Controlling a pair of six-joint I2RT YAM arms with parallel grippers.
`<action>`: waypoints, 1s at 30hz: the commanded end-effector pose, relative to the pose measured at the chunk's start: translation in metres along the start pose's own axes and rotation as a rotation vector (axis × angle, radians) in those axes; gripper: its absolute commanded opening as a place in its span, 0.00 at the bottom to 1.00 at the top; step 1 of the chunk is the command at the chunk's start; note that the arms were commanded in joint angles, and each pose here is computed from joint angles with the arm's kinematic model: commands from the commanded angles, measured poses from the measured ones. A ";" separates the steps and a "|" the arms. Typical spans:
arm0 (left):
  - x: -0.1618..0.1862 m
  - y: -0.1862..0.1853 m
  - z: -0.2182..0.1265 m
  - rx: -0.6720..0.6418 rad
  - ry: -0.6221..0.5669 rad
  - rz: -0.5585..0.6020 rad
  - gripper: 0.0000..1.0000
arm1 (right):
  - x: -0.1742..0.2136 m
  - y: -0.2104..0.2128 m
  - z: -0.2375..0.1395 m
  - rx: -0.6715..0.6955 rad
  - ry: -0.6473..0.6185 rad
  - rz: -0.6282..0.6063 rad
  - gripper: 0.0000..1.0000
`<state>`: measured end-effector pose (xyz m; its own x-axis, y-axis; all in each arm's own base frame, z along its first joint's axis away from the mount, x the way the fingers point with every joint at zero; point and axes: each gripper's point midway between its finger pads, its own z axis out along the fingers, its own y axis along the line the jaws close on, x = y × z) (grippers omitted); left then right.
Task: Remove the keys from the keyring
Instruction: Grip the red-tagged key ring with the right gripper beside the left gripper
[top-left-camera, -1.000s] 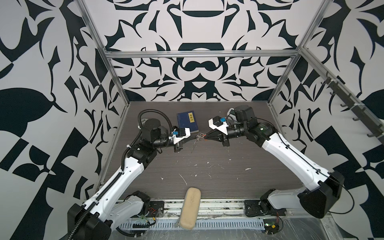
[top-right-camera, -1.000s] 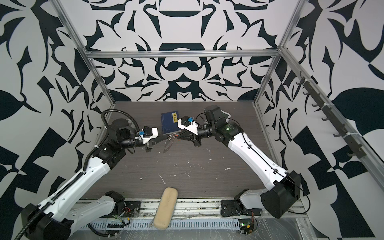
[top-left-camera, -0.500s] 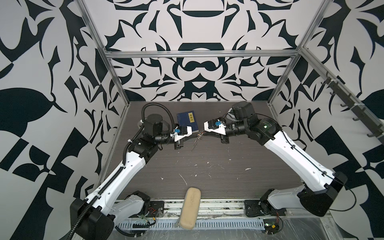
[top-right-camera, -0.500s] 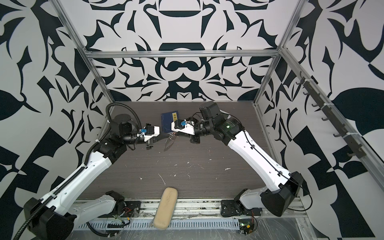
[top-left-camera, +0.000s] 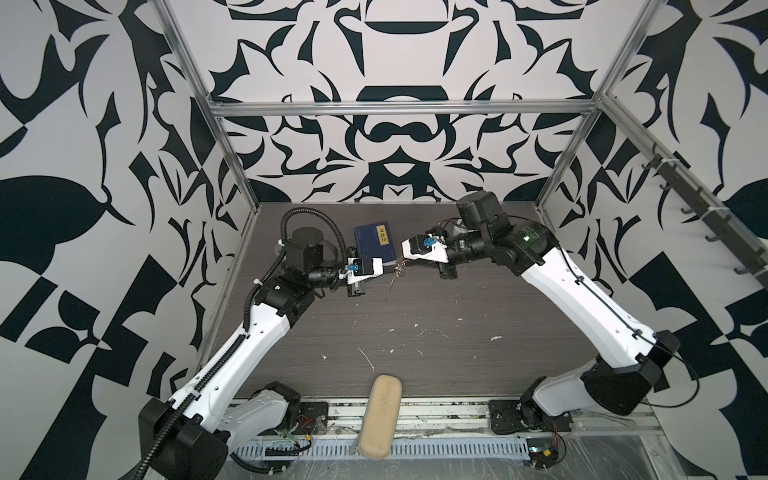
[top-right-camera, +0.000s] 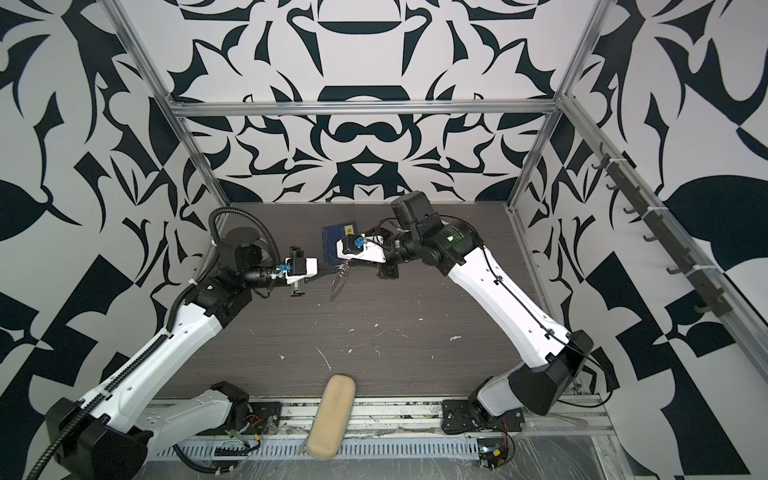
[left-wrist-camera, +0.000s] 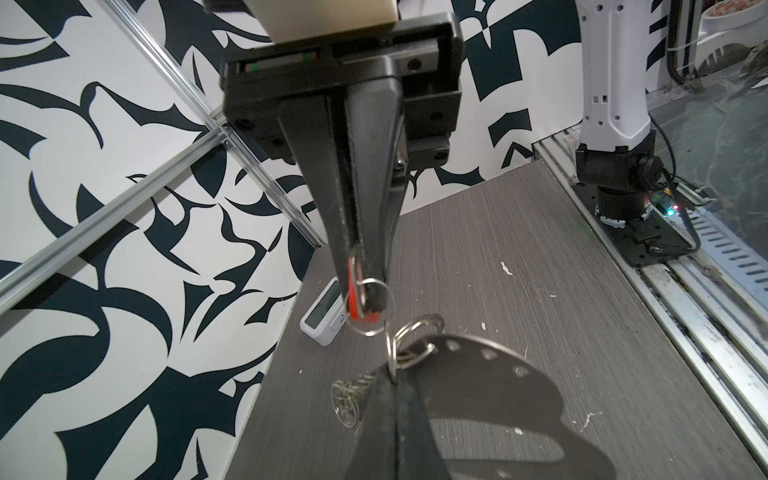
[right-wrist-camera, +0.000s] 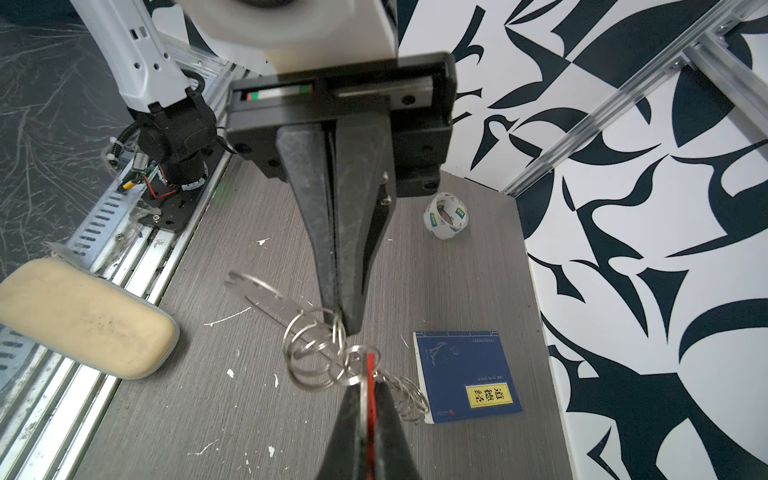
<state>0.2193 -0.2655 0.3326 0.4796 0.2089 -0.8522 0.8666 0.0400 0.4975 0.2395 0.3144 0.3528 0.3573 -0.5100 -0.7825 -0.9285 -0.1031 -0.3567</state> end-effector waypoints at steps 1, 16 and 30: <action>-0.005 -0.003 -0.001 0.037 -0.019 0.020 0.00 | -0.028 -0.006 -0.014 0.022 -0.055 -0.072 0.00; -0.011 0.006 0.008 0.056 -0.039 0.052 0.00 | -0.037 -0.014 -0.006 0.011 -0.024 -0.096 0.00; -0.027 0.020 0.010 -0.024 -0.139 0.030 0.00 | -0.024 -0.019 0.015 0.012 0.026 -0.044 0.00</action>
<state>0.2342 -0.2751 0.3410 0.4695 0.1644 -0.8675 0.8734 0.0578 0.4836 0.2482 0.3318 0.3589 0.3689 -0.5635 -0.7392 -0.9239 -0.1350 -0.3581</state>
